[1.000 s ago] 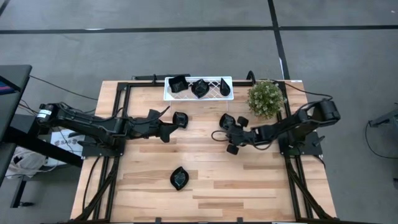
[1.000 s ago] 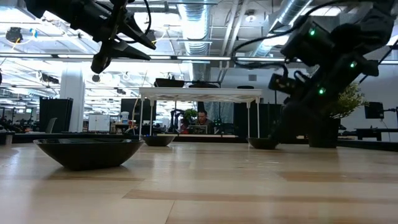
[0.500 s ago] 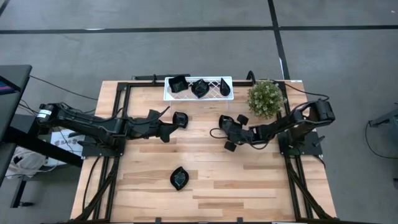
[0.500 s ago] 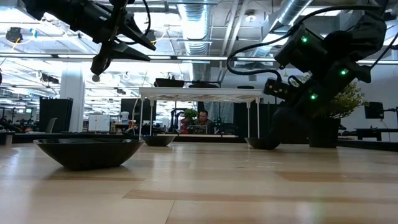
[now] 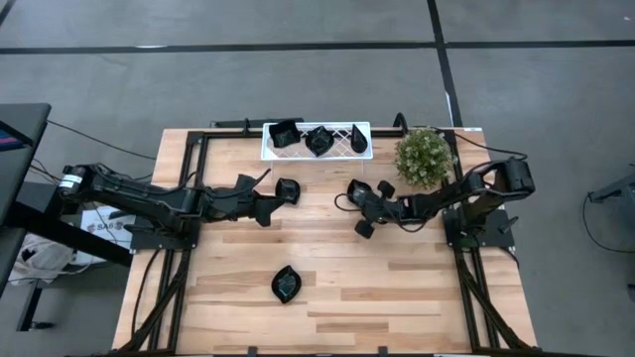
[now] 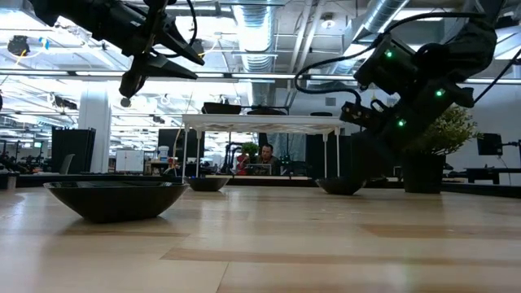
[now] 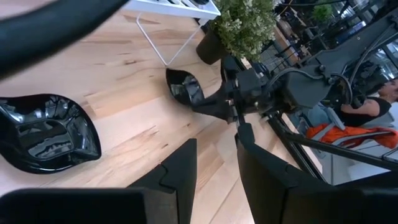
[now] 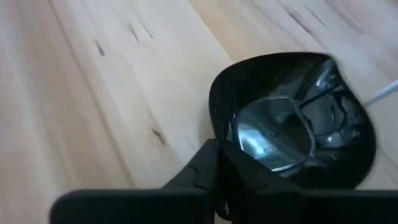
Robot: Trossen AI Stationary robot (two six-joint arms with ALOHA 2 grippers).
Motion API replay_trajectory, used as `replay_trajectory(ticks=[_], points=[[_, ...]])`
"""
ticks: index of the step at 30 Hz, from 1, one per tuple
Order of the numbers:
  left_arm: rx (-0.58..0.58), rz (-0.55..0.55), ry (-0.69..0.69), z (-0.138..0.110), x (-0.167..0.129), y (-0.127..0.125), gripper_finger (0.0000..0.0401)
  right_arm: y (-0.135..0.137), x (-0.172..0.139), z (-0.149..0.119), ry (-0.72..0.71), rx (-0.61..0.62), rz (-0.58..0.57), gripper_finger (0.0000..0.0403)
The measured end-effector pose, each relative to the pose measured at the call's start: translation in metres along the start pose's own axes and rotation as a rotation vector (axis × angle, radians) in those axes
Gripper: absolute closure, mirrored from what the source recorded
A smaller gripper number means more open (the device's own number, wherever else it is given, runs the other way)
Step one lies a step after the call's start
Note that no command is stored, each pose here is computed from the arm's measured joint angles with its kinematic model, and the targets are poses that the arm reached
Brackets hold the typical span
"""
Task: Pick & Place Mini shaped plates
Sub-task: Stack the leaf-shaped plate on top of the leaf-shaped plate on the shelf
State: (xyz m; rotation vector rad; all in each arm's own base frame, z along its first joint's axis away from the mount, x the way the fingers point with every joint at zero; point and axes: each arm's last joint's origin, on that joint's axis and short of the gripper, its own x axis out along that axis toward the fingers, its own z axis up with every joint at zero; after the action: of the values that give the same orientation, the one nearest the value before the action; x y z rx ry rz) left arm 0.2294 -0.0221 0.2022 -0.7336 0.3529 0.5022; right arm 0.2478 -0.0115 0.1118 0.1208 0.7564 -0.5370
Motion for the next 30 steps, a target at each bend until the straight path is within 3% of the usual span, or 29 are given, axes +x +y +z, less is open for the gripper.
replay_trajectory(ticks=[6,15,30], points=[[0.002,0.001,-0.001,0.000,0.000,0.000,0.0284,0.014,-0.006,-0.001,-0.006,-0.011,0.106,0.0395],[0.002,0.000,-0.001,0.000,0.000,0.000,0.0284,0.045,-0.019,0.005,0.004,-0.176,0.368,0.0401],[0.007,-0.019,0.023,-0.001,0.000,-0.001,0.0284,0.077,-0.041,-0.008,0.096,-0.241,0.707,0.0402]])
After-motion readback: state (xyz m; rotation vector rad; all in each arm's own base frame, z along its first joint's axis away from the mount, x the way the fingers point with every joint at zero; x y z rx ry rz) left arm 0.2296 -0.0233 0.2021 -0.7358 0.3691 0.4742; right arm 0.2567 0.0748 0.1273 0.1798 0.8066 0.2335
